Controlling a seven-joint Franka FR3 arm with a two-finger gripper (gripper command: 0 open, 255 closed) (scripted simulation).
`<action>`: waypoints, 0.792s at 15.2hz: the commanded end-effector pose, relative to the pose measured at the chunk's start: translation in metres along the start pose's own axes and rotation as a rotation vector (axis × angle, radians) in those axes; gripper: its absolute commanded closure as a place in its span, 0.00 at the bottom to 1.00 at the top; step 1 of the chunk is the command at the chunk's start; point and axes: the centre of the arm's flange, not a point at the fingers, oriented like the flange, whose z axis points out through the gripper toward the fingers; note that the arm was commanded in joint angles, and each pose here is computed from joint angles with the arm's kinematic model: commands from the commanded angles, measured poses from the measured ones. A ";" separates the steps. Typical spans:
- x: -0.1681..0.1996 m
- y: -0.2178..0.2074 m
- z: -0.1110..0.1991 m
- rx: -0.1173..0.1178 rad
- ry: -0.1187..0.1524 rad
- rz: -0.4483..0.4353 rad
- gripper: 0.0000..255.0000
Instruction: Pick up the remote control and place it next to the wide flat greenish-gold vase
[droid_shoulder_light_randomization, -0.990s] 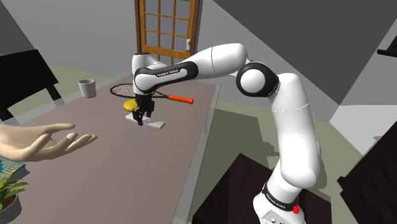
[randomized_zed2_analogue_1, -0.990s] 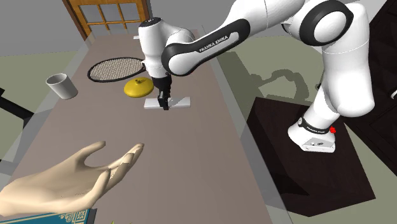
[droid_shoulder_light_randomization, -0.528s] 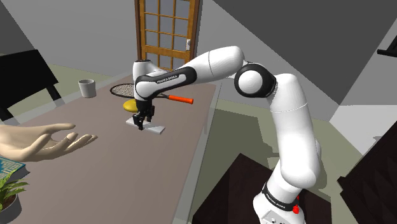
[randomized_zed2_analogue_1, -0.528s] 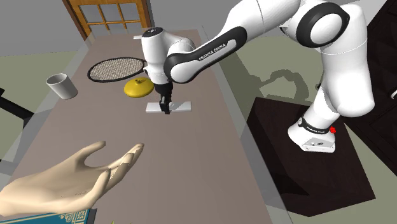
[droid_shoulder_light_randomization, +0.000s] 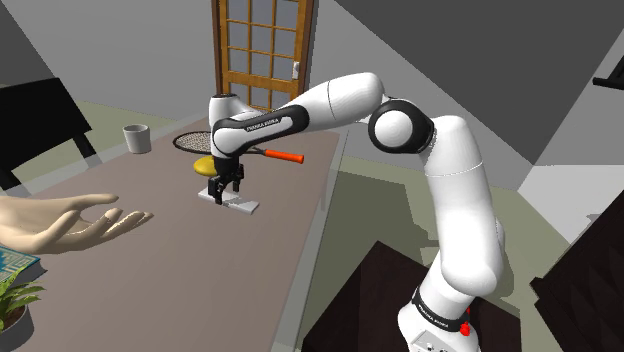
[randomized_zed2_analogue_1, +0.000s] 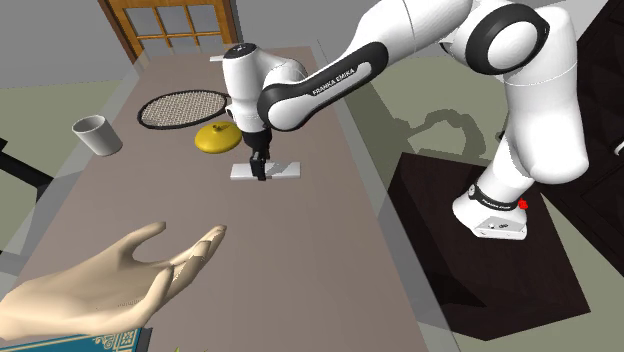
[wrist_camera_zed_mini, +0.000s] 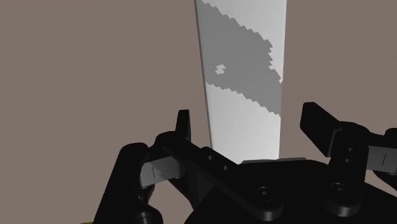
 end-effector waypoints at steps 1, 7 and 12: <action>0.000 0.000 0.000 0.000 0.000 0.000 0.00; 0.000 0.000 -0.050 0.000 0.000 0.000 0.00; 0.000 0.000 -0.050 0.000 0.000 0.000 0.00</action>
